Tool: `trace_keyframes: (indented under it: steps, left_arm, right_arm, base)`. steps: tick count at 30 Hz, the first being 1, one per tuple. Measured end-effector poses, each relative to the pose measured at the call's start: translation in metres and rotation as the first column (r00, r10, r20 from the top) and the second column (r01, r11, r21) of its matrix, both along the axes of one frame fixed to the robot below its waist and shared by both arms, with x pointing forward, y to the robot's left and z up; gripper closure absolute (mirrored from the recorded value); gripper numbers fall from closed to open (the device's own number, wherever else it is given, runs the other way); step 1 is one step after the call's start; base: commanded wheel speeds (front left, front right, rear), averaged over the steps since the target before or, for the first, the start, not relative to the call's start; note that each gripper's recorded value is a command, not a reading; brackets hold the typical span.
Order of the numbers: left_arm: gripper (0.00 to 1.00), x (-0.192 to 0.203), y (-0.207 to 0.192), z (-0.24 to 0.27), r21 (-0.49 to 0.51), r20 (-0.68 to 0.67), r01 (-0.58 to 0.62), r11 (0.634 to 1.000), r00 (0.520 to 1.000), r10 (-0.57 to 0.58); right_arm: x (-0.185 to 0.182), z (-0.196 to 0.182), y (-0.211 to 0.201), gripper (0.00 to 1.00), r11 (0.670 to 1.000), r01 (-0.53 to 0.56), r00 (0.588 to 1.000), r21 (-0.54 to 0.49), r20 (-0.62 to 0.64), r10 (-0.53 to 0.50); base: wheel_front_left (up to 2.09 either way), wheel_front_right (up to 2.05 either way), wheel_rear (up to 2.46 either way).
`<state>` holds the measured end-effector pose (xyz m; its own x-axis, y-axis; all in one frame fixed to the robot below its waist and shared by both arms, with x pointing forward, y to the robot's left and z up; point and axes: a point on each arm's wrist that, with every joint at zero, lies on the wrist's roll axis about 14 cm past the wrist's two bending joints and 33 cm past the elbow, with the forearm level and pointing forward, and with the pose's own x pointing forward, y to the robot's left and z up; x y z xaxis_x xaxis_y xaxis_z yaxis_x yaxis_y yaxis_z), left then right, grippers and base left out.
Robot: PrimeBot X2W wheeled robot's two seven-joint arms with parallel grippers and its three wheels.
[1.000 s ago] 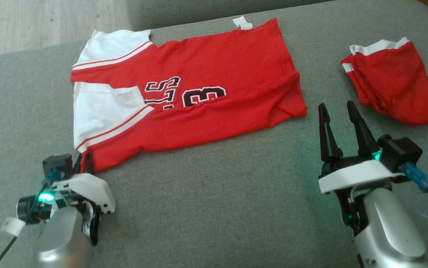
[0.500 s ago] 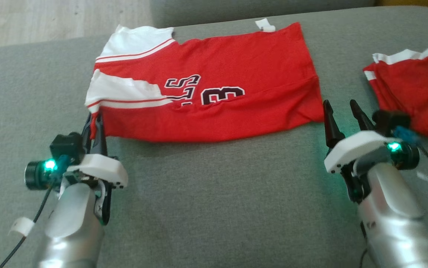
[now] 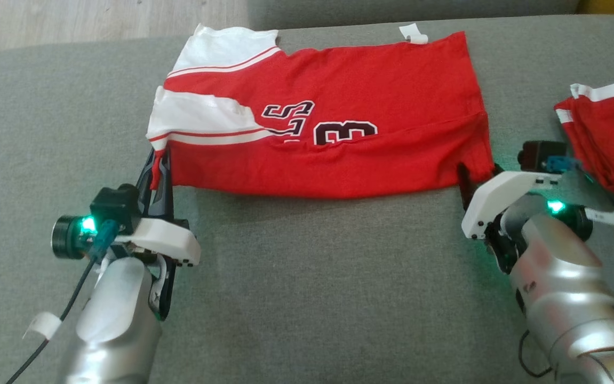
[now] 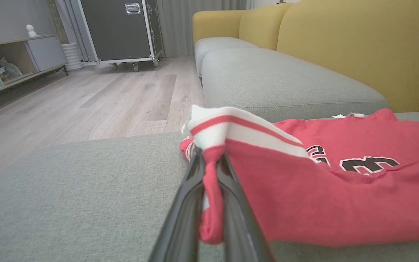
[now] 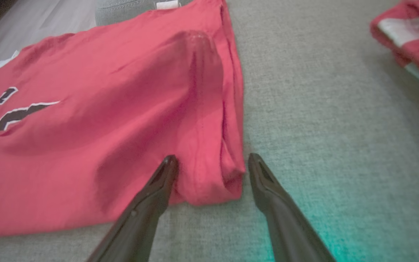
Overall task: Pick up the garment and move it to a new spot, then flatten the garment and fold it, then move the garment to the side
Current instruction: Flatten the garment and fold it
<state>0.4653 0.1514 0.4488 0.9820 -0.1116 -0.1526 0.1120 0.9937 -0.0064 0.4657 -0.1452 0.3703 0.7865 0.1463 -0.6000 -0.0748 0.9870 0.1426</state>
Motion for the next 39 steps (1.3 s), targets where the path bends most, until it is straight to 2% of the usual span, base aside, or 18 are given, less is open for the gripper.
trace_keyframes:
  steps: [1, 13, 21, 30, 39]
  left_arm:
    - [1.00, 0.000, 0.000, 0.000, 0.003, -0.001, 0.000, 1.000, 1.000, 0.000]
    - [1.00, -0.025, 0.003, -0.015, 0.023, -0.054, 0.001, 1.000, 0.999, 0.001]
    - [1.00, -0.054, 0.002, -0.021, 0.029, -0.084, 0.009, 1.000, 0.996, -0.007]
    - [1.00, -0.091, -0.007, -0.035, 0.029, -0.162, 0.061, 0.998, 0.985, -0.056]
    - [1.00, -0.119, -0.006, -0.049, 0.017, -0.229, 0.062, 0.998, 0.972, -0.056]
  right_arm:
    - [0.001, 0.000, 0.001, 1.00, 1.000, -0.013, 1.000, -0.012, 0.000, 0.013]
    - [-0.009, 0.017, -0.009, 1.00, 0.999, 0.007, 0.997, -0.032, 0.078, -0.005]
    - [-0.037, 0.031, -0.027, 1.00, 0.998, 0.052, 0.993, -0.045, 0.105, -0.047]
    - [-0.077, 0.022, -0.033, 1.00, 0.997, 0.062, 0.998, -0.041, 0.019, -0.062]
    - [-0.101, 0.016, -0.033, 1.00, 0.995, 0.099, 0.995, 0.027, 0.015, -0.100]
  base:
    - [0.00, 0.00, 0.00]
    - [0.00, 0.00, 0.00]
    - [0.00, 0.00, 0.00]
    - [0.00, 0.00, 0.00]
    - [0.00, 0.00, 0.00]
